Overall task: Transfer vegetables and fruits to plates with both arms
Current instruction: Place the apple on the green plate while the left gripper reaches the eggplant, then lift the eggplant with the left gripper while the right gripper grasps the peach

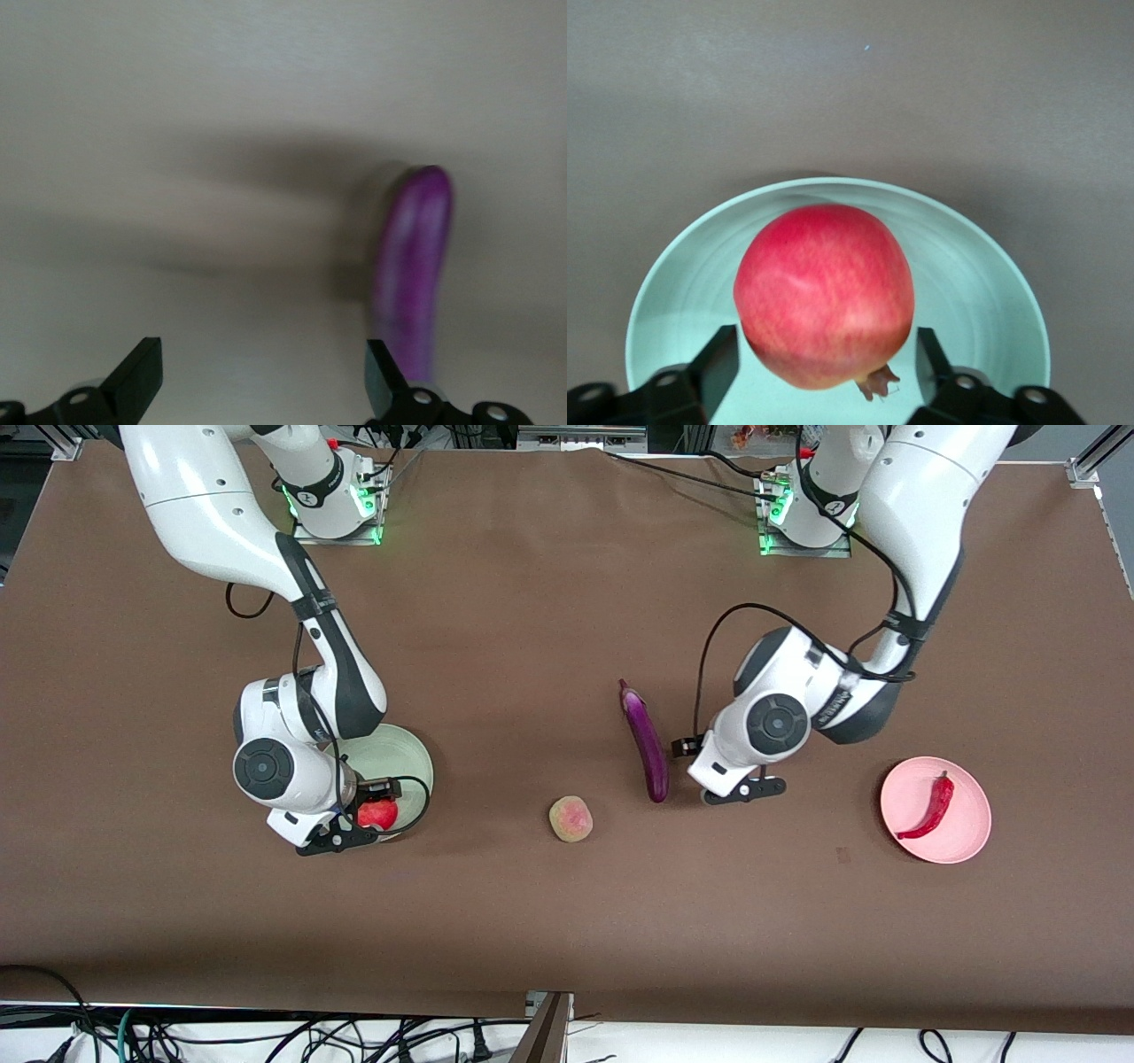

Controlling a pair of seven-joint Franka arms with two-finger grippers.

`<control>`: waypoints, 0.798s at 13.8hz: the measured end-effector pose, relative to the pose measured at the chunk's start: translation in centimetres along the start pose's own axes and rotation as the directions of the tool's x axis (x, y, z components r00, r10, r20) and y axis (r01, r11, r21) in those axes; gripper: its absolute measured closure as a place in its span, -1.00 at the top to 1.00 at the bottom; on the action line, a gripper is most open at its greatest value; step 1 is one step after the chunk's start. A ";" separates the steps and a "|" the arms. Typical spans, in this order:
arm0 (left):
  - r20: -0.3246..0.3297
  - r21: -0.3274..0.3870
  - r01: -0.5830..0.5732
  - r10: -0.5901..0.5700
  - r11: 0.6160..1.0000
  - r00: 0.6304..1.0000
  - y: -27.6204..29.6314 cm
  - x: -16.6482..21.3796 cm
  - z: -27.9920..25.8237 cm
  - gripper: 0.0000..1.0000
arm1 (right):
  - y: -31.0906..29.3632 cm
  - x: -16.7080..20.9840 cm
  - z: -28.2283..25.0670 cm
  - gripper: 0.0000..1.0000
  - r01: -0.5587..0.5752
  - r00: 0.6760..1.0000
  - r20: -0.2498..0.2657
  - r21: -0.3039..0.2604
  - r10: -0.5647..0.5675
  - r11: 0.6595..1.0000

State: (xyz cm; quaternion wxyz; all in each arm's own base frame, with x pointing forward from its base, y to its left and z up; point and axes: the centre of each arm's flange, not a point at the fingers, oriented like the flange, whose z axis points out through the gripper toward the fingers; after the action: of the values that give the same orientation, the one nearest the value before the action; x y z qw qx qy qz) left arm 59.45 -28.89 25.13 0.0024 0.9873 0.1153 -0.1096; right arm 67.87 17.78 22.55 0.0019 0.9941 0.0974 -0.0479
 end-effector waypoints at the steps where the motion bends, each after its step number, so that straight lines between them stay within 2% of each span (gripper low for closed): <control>1: -0.020 -0.038 0.011 -0.012 0.999 1.000 0.6 -0.2 0.5 1.00 | 0.1 0.1 -0.2 0.99 -0.004 1.000 -0.005 0.002 0.004 1.000; 4: -0.060 -0.115 0.018 -0.025 0.993 0.998 1.0 0.1 3.7 1.00 | -1.5 0.4 -3.1 0.99 -0.095 0.995 -0.001 0.015 0.095 0.995; 7: -0.068 -0.141 0.019 -0.029 0.990 0.997 1.3 0.4 5.3 1.00 | -8.0 0.6 -6.5 0.99 -0.216 0.976 -0.021 0.041 0.217 0.975; 9: -0.068 -0.146 0.011 -0.021 0.989 0.997 1.8 0.0 6.2 1.00 | -14.1 0.4 -6.9 0.99 -0.294 0.953 -0.062 0.069 0.298 0.953; 10: -0.068 -0.146 0.005 -0.015 0.989 0.998 2.1 -0.3 6.4 0.88 | -17.1 0.4 -6.8 0.99 -0.321 0.940 -0.088 0.091 0.329 0.943; 11: -0.070 -0.147 0.001 -0.011 0.989 0.997 2.3 -0.5 6.4 0.88 | -19.9 0.5 -6.5 0.99 -0.345 0.927 -0.111 0.116 0.357 0.931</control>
State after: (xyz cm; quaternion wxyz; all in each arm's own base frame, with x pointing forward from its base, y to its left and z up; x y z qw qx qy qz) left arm 58.17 -31.47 18.96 0.0708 0.9873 0.1259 -0.0658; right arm 65.09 37.47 29.05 -0.0430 0.9954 -0.0846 0.0136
